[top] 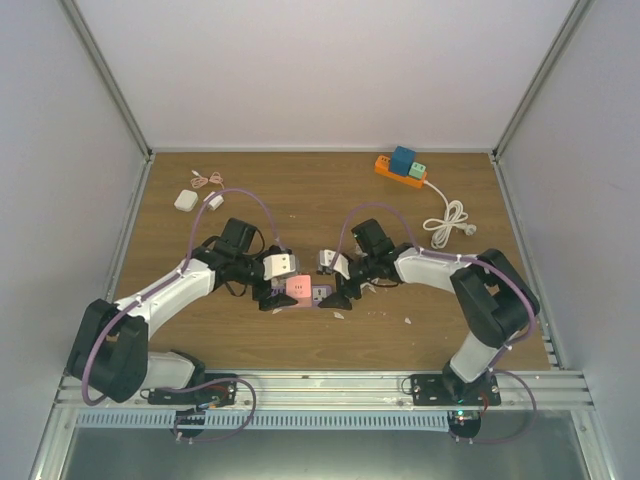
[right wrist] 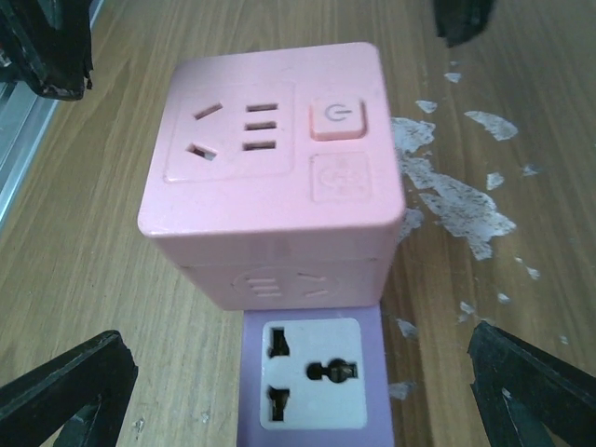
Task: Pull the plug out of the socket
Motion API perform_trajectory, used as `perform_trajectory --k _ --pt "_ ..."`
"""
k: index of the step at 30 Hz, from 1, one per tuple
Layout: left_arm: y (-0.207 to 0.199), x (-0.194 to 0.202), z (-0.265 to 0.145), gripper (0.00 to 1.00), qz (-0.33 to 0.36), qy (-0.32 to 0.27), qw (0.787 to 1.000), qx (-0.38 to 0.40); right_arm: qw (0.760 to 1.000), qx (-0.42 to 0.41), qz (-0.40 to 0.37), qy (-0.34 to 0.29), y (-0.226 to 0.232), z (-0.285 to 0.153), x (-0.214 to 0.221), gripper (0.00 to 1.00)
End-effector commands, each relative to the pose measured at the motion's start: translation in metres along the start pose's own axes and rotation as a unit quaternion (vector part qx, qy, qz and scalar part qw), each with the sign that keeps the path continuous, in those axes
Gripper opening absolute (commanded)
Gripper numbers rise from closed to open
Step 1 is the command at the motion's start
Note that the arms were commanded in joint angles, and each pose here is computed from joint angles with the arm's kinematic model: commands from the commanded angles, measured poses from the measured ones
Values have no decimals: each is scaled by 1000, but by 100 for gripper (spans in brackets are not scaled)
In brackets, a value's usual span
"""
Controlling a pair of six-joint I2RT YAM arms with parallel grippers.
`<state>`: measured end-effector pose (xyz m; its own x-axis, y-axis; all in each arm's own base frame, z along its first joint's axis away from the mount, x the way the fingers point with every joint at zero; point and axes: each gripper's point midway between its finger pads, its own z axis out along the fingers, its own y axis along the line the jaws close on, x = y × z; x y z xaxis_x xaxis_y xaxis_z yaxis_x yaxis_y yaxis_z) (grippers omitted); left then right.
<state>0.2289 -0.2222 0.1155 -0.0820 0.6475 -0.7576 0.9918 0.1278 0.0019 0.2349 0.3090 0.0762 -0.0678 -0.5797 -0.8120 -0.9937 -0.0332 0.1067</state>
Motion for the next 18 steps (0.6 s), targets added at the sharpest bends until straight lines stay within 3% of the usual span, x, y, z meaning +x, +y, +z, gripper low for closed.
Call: perform_trajectory --k 1,18 --pt "-1 -5 8 99 18 -15 1000 5 999 7 -25 19 -1 13 0 99" --pt "-3 6 33 84 9 0 999 31 998 23 -53 27 -2 32 14 93"
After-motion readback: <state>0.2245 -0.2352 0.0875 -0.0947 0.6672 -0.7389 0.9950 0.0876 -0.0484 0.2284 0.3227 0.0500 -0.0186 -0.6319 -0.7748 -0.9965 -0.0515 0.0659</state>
